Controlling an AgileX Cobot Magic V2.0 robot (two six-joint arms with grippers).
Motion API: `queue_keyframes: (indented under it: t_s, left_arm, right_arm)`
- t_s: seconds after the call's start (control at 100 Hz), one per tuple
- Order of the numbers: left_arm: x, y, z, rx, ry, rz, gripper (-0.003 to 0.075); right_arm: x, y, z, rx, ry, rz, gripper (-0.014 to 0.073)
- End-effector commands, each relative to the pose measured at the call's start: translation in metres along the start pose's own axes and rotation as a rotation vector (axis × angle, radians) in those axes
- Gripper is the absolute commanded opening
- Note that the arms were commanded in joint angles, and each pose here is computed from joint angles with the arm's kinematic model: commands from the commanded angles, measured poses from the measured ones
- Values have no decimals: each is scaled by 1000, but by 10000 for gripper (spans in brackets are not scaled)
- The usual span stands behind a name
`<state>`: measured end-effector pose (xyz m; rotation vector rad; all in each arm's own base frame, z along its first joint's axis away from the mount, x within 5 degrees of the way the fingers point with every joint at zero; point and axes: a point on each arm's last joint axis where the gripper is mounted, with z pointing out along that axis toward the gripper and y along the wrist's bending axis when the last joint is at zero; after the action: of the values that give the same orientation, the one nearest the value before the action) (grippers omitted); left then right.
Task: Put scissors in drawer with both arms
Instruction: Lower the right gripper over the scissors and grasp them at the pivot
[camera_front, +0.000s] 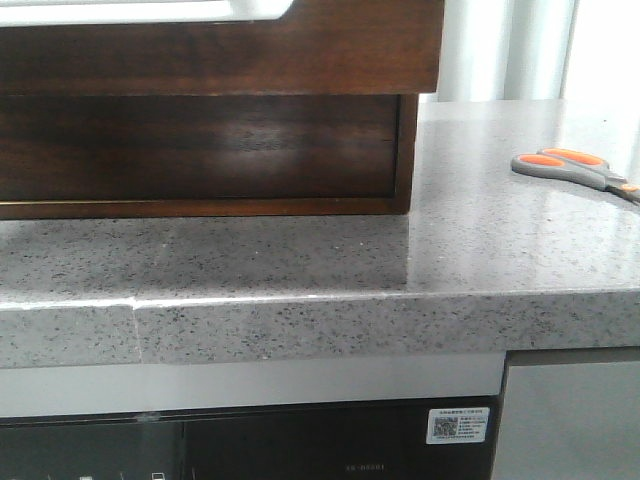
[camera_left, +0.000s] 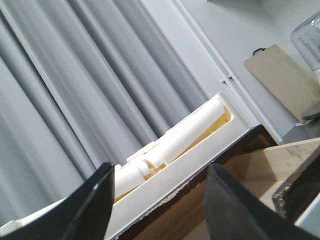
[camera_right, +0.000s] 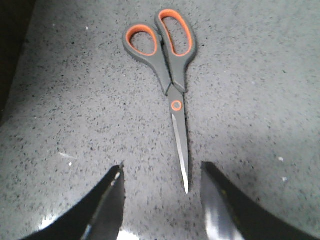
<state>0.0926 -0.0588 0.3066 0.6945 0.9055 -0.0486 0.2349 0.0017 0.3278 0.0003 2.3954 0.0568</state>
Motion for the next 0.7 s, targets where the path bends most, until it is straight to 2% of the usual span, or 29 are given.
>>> queue_keyframes:
  t_s: [0.0, 0.14, 0.29, 0.46, 0.69]
  left_arm:
    - [-13, 14, 8, -60, -30, -32, 339]
    - [-17, 26, 15, -102, 52, -39, 339]
    - [-24, 37, 18, -163, 38, -98, 339]
    - [-26, 39, 19, -174, 37, -106, 339]
    - [-23, 39, 19, -173, 76, -111, 339]
  right_arm:
    - [-30, -1, 3, 0, -17, -21, 272]
    - [-60, -1, 29, -6, 66, -42, 272]
    - [-81, -2, 60, -17, 188, -72, 272]
    - [-90, -4, 95, -31, 321, -94, 272]
    - [-92, -7, 128, -24, 417, -109, 272]
